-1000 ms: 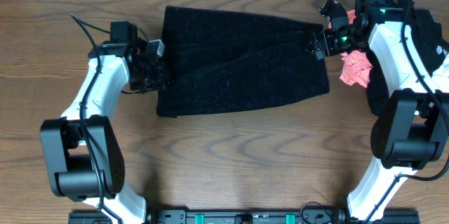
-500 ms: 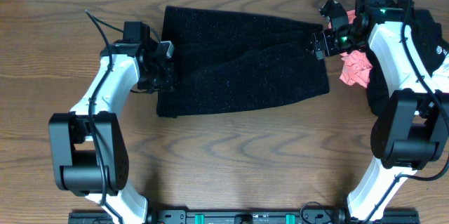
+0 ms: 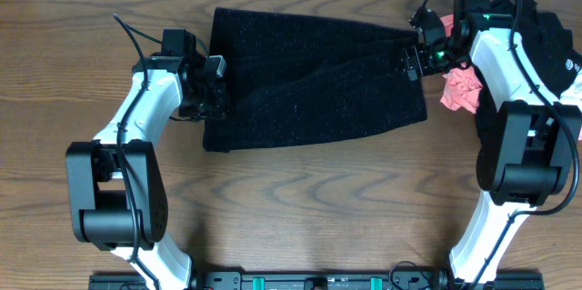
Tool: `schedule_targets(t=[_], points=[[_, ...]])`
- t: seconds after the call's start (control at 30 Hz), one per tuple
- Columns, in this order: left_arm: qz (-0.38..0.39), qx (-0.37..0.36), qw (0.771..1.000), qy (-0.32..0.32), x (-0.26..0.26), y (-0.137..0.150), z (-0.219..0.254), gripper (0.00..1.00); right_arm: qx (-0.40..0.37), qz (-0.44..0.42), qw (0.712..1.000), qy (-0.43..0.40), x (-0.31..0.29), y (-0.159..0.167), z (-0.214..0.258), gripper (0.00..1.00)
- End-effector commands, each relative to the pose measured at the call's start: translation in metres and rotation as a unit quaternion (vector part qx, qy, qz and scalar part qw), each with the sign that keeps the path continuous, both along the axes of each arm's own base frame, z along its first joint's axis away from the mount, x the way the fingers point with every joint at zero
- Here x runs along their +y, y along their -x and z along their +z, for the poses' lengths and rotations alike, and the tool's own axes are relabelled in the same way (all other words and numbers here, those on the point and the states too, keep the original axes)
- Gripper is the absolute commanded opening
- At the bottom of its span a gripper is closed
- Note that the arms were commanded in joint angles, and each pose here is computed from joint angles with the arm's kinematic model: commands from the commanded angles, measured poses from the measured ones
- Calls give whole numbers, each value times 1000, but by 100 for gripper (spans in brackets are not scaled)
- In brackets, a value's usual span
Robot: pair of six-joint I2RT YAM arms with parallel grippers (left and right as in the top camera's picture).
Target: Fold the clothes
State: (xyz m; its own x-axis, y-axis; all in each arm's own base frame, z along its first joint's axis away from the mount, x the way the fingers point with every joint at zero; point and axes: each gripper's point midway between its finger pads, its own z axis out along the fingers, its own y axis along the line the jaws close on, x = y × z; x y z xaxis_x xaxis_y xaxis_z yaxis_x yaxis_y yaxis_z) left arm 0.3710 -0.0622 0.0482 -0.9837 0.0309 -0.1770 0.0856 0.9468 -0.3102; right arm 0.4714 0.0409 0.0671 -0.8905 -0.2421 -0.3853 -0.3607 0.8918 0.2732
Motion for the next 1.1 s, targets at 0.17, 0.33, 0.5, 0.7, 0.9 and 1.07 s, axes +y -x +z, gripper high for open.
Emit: schedule_targets(t=[0.17, 0.33, 0.5, 0.7, 0.9, 1.07], points=[[10, 12, 1000, -5, 3, 3, -6, 28, -9, -3, 1000, -5, -8, -7, -5, 58], [26, 9, 1000, -2, 3, -1, -5, 11, -10, 2, 1000, -19, -3, -6, -3, 20], [28, 10, 1000, 3, 1, -1, -5, 9, -13, 13, 998, -57, 9, -6, 4, 12], [29, -1, 1000, 4, 2, -5, 4, 6, -21, 11, 998, -56, 6, -7, 12, 1], [45, -72, 996, 6, 12, -28, 62, 6, -76, 7, 996, -50, 0, -12, 70, 1], [61, -128, 990, 6, 25, -31, 114, 6, -115, 0, 993, -32, -7, -1, 119, 2]])
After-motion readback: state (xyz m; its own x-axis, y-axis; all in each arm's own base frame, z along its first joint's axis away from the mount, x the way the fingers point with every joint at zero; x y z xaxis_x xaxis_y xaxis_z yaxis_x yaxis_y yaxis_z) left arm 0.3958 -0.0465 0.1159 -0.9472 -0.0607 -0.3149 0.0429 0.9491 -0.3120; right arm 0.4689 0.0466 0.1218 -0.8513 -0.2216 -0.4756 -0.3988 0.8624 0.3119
